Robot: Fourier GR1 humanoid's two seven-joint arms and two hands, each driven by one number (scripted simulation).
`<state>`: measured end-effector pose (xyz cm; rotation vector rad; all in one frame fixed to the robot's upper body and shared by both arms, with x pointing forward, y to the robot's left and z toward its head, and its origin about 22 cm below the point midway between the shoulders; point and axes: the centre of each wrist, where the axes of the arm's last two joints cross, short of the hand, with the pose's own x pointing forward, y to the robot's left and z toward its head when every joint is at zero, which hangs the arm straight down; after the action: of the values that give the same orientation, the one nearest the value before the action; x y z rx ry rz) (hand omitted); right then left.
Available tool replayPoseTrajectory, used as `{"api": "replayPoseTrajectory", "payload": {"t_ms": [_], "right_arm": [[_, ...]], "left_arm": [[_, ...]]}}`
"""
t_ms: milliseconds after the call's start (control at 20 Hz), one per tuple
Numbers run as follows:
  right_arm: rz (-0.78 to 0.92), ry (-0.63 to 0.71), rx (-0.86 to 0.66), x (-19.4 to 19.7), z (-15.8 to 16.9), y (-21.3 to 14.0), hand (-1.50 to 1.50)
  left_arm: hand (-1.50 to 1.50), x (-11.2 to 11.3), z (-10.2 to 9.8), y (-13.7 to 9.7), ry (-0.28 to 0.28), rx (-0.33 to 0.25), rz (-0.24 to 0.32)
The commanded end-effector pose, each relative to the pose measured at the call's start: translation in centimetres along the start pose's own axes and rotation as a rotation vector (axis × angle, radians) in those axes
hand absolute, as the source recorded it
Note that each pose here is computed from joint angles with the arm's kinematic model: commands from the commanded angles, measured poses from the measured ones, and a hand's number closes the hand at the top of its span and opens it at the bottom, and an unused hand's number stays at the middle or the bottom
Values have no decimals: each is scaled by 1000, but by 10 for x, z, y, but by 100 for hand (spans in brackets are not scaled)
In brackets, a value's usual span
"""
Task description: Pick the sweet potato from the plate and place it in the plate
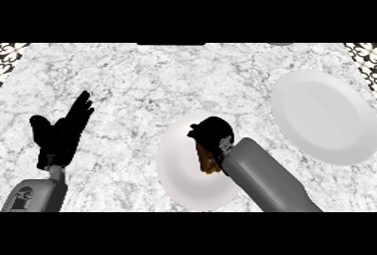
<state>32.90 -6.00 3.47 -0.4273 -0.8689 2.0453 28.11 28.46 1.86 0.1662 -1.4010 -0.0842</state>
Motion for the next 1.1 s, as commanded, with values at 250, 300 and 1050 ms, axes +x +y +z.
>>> {"api": "replayPoseTrajectory", "payload": {"t_ms": [250,300,1050], "right_arm": [[42,-113,73,24,-6,9,150],[32,-115,52,25,-11,9,150],[-301,-197,-619,-21,106,88,150]], "left_arm": [[0,-23,1,6,2,18,-7],[0,-3,-4,-2,-6,2,-5],[0,11,-5,10,-2,54,2]]}}
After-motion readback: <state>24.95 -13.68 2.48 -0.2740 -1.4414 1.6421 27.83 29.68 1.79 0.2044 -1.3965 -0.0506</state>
